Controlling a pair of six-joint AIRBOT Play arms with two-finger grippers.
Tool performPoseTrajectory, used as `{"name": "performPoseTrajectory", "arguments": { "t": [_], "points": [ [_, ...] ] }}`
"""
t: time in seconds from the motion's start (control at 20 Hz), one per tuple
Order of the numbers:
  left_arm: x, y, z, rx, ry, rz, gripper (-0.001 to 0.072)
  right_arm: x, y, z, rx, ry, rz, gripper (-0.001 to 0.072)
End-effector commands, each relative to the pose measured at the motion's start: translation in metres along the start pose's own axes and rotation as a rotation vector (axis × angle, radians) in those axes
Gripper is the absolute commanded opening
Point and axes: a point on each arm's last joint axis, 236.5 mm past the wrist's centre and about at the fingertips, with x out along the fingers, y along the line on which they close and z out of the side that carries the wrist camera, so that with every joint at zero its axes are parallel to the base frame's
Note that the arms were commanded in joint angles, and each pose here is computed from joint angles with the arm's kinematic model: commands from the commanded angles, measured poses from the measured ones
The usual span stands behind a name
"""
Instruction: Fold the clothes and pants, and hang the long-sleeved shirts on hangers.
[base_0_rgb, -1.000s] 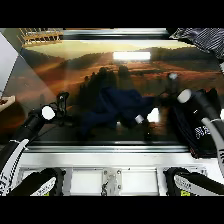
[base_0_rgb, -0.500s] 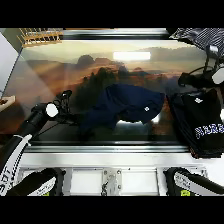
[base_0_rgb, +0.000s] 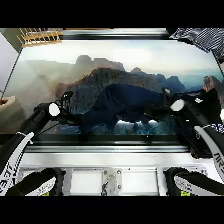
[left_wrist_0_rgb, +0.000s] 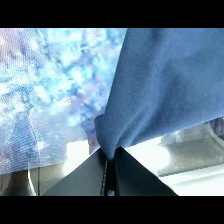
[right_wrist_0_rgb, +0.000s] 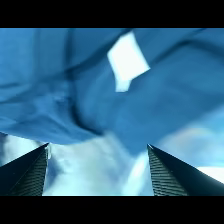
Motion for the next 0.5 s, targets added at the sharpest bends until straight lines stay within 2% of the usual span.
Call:
{"name": "performPoseTrajectory", "arguments": {
  "t": [0.0, 0.2, 0.3, 0.35, 0.4, 0.45],
  "points": [
    [0.000, 0.000, 0.001, 0.001, -0.003, 0.000, 0.0005, 0.040, 0.028, -0.013, 0.113, -0.036, 0.057, 0.0657],
    [0.000, 0.000, 0.002, 0.001, -0.006, 0.000, 0.0006, 0.057, 0.035, -0.020, 0.141, -0.029, 0.067, 0.0652],
    [0.000, 0.000, 0.003, 0.001, -0.011, 0.000, 0.0006, 0.059, 0.033, -0.016, 0.143, -0.044, 0.062, 0.0490],
    [0.000, 0.000, 0.004, 0.000, -0.016, -0.001, 0.0006, 0.060, 0.032, -0.012, 0.145, -0.062, 0.063, 0.0486],
    [0.000, 0.000, 0.005, 0.000, -0.019, -0.001, 0.0005, 0.059, 0.032, -0.010, 0.144, -0.072, 0.063, 0.0371],
    [0.000, 0.000, 0.006, 0.000, -0.022, -0.001, 0.0006, 0.059, 0.033, -0.007, 0.129, -0.079, 0.065, 0.0104]
  ]
}}
